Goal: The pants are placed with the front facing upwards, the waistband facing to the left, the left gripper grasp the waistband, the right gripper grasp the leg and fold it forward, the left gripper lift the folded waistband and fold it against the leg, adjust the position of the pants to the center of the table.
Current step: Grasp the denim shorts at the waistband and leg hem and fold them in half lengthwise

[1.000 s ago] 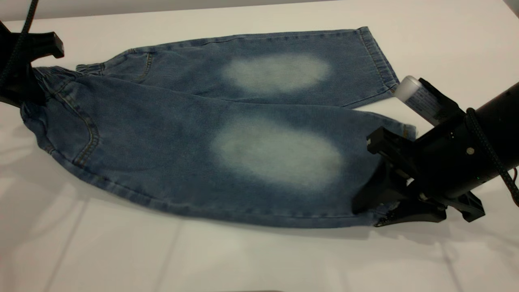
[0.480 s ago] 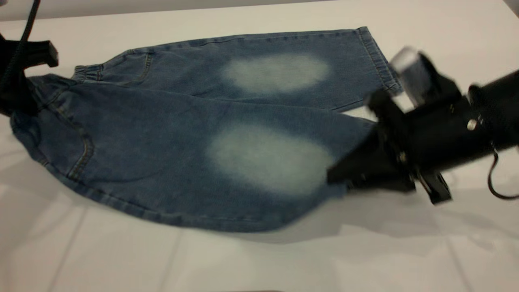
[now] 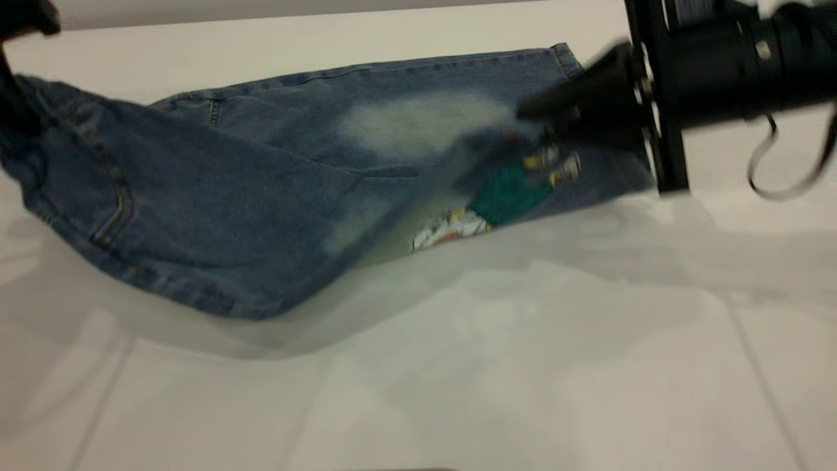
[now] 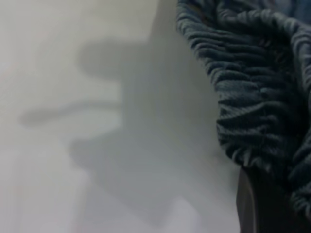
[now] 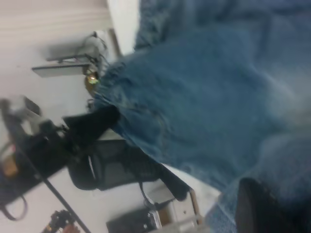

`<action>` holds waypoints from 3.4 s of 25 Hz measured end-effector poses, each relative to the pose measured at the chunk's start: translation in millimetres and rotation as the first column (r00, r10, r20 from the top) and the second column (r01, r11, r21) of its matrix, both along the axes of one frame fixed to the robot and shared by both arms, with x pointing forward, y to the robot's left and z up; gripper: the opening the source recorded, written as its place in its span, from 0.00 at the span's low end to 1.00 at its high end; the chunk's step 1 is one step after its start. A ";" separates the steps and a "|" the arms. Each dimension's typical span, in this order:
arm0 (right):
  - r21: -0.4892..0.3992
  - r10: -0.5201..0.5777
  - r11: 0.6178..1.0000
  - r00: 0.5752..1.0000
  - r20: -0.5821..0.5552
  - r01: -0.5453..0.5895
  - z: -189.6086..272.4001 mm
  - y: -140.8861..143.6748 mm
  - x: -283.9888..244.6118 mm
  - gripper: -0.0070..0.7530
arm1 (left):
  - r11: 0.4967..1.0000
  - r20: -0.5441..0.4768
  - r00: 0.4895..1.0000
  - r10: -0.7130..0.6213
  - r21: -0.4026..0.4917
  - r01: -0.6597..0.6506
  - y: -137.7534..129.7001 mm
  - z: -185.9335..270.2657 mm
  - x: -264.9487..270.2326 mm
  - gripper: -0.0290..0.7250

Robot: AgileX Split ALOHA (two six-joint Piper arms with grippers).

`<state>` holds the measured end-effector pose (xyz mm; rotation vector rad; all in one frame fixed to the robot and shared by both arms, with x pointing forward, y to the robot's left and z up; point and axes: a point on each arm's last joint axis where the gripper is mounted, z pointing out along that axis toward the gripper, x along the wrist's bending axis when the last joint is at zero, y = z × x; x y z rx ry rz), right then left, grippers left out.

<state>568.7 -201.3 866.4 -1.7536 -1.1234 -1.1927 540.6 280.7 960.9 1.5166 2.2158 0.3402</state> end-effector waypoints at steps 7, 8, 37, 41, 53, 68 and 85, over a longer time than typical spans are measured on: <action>-0.045 -0.079 0.996 0.994 0.069 0.082 24.4 -1.5 52.9 0.05 | 0.992 0.172 0.980 0.102 -0.097 -0.087 -1.9 10.6 14.6 0.16; -0.065 -0.099 0.993 0.993 0.071 0.103 23.8 -2.9 58.8 0.05 | 0.990 0.183 0.977 0.113 -0.105 -0.095 -1.9 11.4 15.5 0.16; -0.168 -0.369 0.921 0.925 -0.088 0.351 -32.1 -22.7 134.2 0.06 | 0.701 0.083 0.753 0.653 -0.443 -0.559 30.1 -86.7 56.5 0.16; -0.168 -0.386 0.916 0.915 -0.116 0.365 -38.9 -26.5 135.1 0.06 | 0.691 0.089 0.744 0.662 -0.459 -0.559 30.2 -85.6 57.6 0.16; -0.167 -0.388 0.915 0.914 -0.118 0.367 -39.2 -26.6 135.7 0.07 | 0.688 0.146 0.729 0.668 -0.494 -0.531 32.5 -80.9 62.0 0.16; -0.169 -0.392 0.913 0.912 -0.119 0.370 -39.4 -27.3 135.9 0.09 | 0.710 0.196 0.736 0.648 -0.506 -0.489 33.5 -77.2 65.1 0.27; -0.170 -0.444 0.893 0.876 -0.186 0.416 -41.1 -29.7 136.7 0.10 | 0.663 0.261 0.676 0.689 -0.606 -0.441 37.1 -67.0 72.0 0.49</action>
